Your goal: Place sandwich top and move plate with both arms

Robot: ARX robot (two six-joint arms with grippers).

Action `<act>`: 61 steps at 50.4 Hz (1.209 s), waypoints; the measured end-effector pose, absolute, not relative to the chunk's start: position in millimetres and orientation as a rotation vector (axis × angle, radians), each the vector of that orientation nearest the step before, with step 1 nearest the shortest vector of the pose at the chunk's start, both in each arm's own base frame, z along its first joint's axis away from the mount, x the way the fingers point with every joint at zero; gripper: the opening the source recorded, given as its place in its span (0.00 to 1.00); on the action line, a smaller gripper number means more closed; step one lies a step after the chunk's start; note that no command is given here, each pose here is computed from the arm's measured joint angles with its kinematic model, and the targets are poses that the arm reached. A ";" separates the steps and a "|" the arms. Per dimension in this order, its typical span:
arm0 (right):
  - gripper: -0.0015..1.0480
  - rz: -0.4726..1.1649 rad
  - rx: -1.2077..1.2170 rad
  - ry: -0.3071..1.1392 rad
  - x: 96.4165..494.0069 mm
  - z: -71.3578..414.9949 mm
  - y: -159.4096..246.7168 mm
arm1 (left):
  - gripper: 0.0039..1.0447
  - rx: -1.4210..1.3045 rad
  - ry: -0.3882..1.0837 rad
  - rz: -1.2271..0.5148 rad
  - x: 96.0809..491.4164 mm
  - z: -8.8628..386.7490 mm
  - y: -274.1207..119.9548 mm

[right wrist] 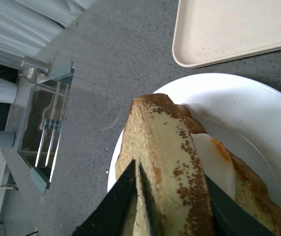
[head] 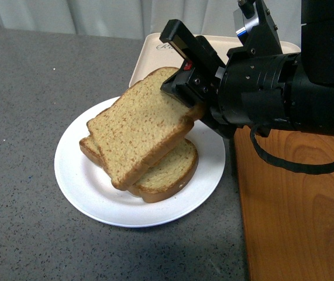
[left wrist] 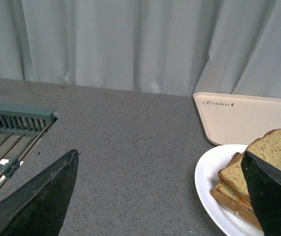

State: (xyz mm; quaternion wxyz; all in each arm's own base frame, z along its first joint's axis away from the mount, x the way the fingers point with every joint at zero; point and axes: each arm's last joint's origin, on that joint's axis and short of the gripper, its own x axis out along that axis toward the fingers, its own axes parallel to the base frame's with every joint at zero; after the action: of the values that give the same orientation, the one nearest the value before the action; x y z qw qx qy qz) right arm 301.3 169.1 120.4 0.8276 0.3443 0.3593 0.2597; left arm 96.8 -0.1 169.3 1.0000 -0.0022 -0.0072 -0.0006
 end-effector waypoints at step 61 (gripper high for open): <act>0.04 0.000 0.014 0.122 131.3 154.4 0.3 | 0.94 -0.004 -0.014 -0.002 96.8 169.3 -0.1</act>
State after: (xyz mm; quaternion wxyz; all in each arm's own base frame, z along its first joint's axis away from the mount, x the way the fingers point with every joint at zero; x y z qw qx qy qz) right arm 131.3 0.3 154.4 0.9981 0.0070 0.0609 -0.0002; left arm 96.8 -0.1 169.3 1.0000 -0.0022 -0.0072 -0.0008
